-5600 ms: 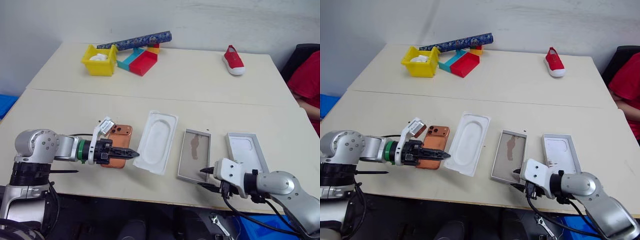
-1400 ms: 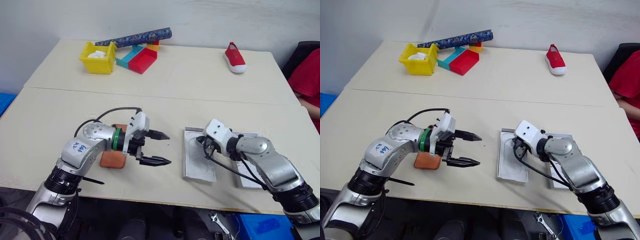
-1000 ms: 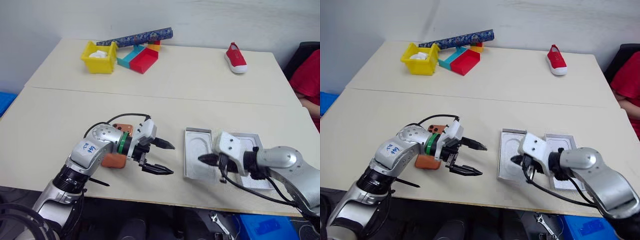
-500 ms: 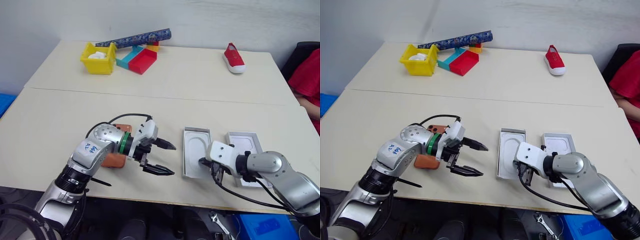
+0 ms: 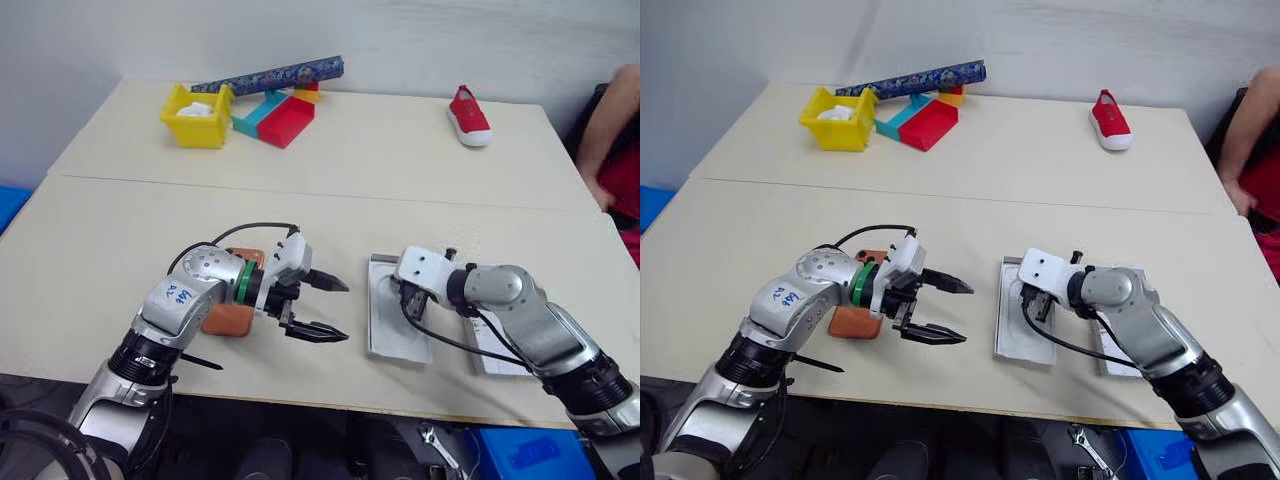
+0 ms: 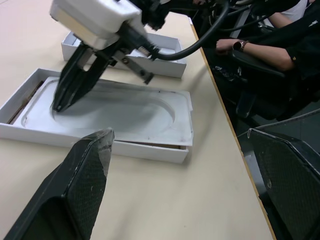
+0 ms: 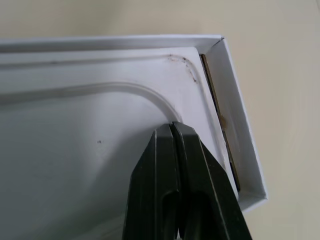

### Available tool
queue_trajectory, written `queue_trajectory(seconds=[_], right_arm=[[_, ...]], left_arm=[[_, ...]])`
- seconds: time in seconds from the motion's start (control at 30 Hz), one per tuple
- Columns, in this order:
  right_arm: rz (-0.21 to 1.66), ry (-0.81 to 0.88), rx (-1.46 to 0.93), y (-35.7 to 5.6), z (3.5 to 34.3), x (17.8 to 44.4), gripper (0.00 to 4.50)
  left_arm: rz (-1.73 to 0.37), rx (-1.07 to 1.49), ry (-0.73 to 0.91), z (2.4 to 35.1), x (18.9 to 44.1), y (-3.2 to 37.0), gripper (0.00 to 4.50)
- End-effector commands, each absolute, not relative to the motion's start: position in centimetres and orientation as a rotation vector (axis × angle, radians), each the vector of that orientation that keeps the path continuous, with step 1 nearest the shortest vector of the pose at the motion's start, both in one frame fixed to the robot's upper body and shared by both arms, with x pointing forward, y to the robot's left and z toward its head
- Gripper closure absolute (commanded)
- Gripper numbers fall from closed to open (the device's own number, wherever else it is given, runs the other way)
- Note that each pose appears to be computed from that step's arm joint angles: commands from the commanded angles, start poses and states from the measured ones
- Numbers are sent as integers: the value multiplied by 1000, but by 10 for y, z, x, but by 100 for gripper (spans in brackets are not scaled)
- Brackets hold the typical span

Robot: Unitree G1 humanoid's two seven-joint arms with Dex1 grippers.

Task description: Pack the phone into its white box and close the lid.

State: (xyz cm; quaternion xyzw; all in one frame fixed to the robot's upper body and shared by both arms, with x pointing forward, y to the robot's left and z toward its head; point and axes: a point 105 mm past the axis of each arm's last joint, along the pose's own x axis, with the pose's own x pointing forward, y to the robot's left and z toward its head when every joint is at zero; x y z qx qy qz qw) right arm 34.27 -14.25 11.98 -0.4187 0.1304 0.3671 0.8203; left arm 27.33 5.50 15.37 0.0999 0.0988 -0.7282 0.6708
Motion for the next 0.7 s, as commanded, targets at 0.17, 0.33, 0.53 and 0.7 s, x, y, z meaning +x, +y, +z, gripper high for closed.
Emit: queue_trajectory(seconds=[0.17, 0.33, 0.53, 0.7], right_arm=[[709, 144, -885, -137, 149, 354, 448], [706, 154, -871, -138, 146, 354, 448], [751, 166, -829, -135, 147, 346, 448], [784, 214, -893, -137, 132, 342, 448]], left_arm=[[-1625, 230, 187, 163, 277, 56, 0], [-1628, 225, 187, 162, 276, 54, 0], [-1629, 225, 184, 163, 277, 54, 0], [-1627, 222, 181, 163, 278, 52, 0]])
